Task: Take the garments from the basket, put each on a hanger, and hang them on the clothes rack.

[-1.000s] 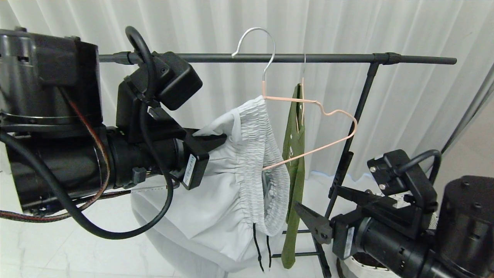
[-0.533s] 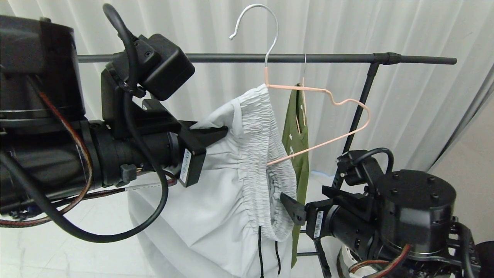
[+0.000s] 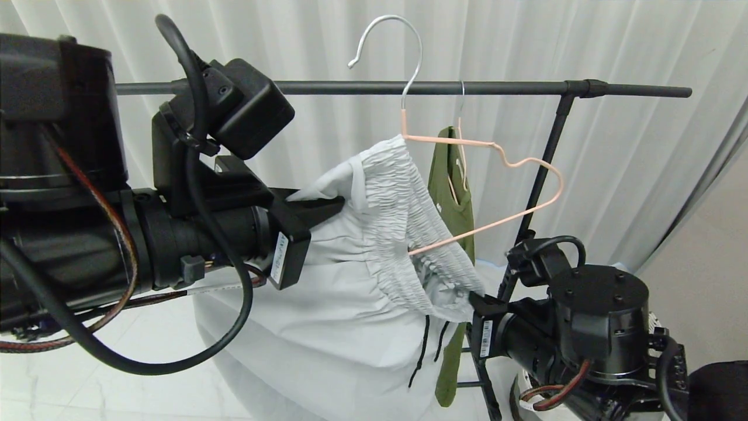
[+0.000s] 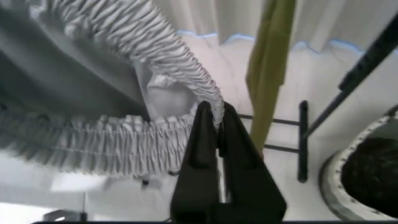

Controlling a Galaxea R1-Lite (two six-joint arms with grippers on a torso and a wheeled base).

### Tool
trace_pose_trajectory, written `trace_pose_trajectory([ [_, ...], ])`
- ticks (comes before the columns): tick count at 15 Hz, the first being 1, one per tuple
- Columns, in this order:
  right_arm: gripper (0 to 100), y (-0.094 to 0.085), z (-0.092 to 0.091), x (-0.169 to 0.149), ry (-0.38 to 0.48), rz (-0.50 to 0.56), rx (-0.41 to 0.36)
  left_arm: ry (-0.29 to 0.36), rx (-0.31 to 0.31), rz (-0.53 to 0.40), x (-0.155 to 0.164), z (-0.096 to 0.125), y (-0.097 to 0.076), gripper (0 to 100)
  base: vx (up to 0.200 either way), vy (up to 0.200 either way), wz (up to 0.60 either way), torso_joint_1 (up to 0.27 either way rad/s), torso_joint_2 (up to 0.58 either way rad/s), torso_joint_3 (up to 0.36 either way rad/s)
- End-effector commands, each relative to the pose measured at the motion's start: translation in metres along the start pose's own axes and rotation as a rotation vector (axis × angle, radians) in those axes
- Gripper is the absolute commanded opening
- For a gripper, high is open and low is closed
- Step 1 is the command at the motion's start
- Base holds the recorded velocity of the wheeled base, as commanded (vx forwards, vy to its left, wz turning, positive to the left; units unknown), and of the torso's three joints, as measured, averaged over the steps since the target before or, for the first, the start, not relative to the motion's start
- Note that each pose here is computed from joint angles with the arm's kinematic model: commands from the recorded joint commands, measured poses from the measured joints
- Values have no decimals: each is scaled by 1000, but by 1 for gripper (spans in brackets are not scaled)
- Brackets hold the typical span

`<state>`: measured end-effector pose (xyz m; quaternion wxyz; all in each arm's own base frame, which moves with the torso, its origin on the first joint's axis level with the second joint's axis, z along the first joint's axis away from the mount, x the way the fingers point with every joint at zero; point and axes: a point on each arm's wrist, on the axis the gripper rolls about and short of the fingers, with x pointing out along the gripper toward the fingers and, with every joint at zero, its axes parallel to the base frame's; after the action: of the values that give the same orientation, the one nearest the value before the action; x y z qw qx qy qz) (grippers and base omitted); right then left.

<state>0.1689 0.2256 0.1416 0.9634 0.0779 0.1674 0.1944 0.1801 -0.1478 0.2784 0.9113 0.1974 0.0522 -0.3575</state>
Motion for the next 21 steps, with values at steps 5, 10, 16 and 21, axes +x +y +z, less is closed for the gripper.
trace_pose_trajectory([
  [5, 0, -69, 23, 10, -83, -236, 8, 59, 10, -13, -13, -24, -8, 0, 0, 0, 0, 0, 0, 0],
  [10, 0, -84, 35, 12, -157, -276, -11, 183, 117, 12, -16, -57, -13, 0, 0, 0, 0, 0, 0, 0],
  [16, 0, -44, 44, -20, -206, -64, -116, 269, 124, 125, -7, -69, -13, 0, 0, 0, 0, 0, 0, 0],
  [21, 0, -2, 21, -49, -163, 150, -255, 178, 23, 233, 3, -58, -16, 0, 0, 0, 0, 0, 0, 0],
])
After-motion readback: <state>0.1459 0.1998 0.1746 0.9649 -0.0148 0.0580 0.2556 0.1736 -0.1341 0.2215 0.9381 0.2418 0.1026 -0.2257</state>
